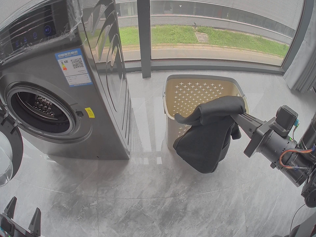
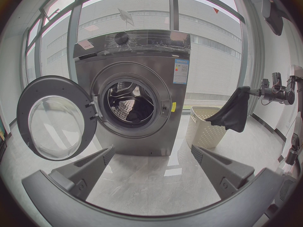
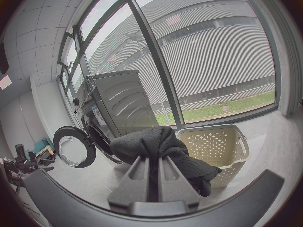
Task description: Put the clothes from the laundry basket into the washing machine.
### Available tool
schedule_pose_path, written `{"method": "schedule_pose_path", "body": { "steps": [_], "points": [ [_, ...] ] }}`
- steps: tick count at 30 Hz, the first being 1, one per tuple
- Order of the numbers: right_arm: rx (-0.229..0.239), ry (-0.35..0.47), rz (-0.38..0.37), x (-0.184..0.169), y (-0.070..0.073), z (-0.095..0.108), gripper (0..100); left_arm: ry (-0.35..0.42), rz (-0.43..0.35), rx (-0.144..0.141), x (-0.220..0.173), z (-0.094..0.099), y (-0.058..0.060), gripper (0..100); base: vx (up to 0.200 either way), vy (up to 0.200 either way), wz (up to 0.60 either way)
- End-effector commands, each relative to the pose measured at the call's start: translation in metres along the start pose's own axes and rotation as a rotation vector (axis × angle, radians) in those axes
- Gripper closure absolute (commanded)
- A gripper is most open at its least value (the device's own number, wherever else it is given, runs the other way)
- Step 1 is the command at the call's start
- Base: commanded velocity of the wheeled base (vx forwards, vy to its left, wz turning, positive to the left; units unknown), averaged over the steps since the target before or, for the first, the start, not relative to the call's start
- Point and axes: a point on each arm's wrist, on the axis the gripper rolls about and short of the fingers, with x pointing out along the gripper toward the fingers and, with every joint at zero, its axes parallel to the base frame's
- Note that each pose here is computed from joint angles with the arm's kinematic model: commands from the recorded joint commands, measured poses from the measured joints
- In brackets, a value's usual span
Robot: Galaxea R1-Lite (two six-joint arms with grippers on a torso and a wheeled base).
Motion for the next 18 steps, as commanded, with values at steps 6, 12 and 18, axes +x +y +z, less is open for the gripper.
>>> {"method": "schedule_pose_path", "body": {
  "steps": [6,12,18],
  "points": [
    [0.005,-0.018,0.041,-0.0023,0.0038,0.0000,100,-0.001,0.000,-0.001,-0.0001,-0.0044,0.0002,0,-0.133,0.000,0.00],
    [0.007,-0.009,0.040,-0.0013,0.0037,-0.0023,100,0.001,0.000,-0.001,0.0000,-0.0043,0.0002,0,0.000,0.000,0.00],
    [0.008,0.001,0.039,0.0004,0.0036,-0.0050,100,0.001,0.000,-0.001,0.0000,-0.0043,0.0002,0,0.000,0.167,0.00]
  ]
}}
